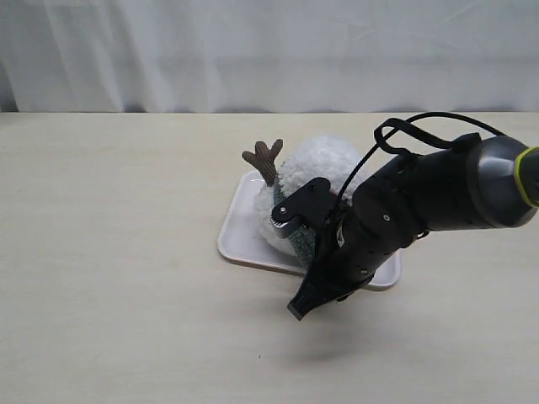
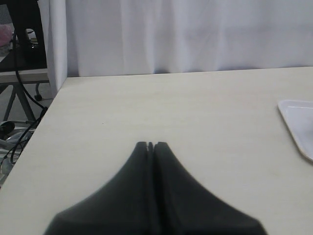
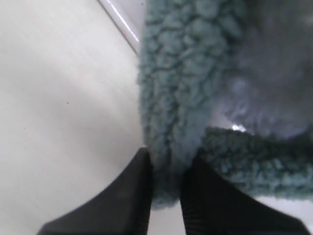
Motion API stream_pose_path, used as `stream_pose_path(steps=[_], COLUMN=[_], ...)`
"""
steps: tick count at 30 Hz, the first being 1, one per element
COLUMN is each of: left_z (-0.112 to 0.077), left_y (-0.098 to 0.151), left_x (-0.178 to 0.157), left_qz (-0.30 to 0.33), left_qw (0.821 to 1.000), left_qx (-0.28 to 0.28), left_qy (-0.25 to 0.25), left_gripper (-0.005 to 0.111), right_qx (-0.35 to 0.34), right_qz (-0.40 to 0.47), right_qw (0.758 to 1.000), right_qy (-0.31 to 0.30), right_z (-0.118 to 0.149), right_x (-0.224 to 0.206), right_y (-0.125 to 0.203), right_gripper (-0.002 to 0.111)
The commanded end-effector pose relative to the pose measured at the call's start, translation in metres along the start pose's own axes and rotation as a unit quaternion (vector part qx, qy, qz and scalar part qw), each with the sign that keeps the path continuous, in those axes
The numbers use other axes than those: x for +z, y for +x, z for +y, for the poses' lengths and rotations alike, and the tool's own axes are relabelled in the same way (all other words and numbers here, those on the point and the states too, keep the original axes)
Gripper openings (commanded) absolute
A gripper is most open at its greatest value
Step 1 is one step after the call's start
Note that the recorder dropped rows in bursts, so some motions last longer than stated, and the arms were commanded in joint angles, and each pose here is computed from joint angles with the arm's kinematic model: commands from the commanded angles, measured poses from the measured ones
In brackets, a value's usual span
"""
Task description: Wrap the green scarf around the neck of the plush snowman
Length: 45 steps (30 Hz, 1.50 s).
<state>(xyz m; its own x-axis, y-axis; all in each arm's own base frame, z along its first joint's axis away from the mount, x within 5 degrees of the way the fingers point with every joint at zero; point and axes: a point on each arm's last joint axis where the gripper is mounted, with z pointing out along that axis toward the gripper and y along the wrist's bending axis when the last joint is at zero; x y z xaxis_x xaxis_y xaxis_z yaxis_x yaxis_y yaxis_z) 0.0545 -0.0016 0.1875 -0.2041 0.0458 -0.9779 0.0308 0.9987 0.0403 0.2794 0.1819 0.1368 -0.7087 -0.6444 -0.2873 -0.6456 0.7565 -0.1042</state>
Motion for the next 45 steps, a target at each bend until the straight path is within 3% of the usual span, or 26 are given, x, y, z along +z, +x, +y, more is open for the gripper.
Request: stream_pose_path(steps=[1,11,21,30,33,41,45], left_z=[0.000,0.000,0.000,0.000,0.000,0.000,0.000], left_y=[0.000,0.000,0.000,0.000,0.000,0.000,0.000], left_x=[0.000,0.000,0.000,0.000,0.000,0.000,0.000], left_qz=[-0.004,-0.004,-0.004,-0.004,-0.004,-0.004,-0.004], left_qw=[1.000,1.000,1.000,1.000,1.000,1.000,1.000], left_qx=[-0.002,-0.003,-0.003,-0.003,-0.003,-0.002,-0.002], left_qy=[-0.003,-0.003,-0.003,-0.003,-0.003,-0.003,-0.003], left_gripper=[0.000,0.000,0.000,0.000,0.000,0.000,0.000], right_qx=[0.024,0.086,0.125,0.147,0.146,0.135,0.132], right_qz=[0.011,0.085,0.032,0.014,0.010,0.012,-0.013], right_qw=[1.000,0.991,0.990,0.989,0.989,0.991,0.991], right_qy=[-0.012,-0.056,-0.053,-0.006,-0.004,0.003,0.005], right_z=[0.002,0.007,0.004,-0.003,-0.003,-0.004,-0.006], right_x=[0.000,-0.019,-0.062,-0.050,-0.049,-0.050,-0.061], right_y=[0.001,-0.009,-0.012,-0.001,-0.001,0.000,-0.003], right_gripper=[0.030,0.064,0.065,0.064,0.056,0.015,0.004])
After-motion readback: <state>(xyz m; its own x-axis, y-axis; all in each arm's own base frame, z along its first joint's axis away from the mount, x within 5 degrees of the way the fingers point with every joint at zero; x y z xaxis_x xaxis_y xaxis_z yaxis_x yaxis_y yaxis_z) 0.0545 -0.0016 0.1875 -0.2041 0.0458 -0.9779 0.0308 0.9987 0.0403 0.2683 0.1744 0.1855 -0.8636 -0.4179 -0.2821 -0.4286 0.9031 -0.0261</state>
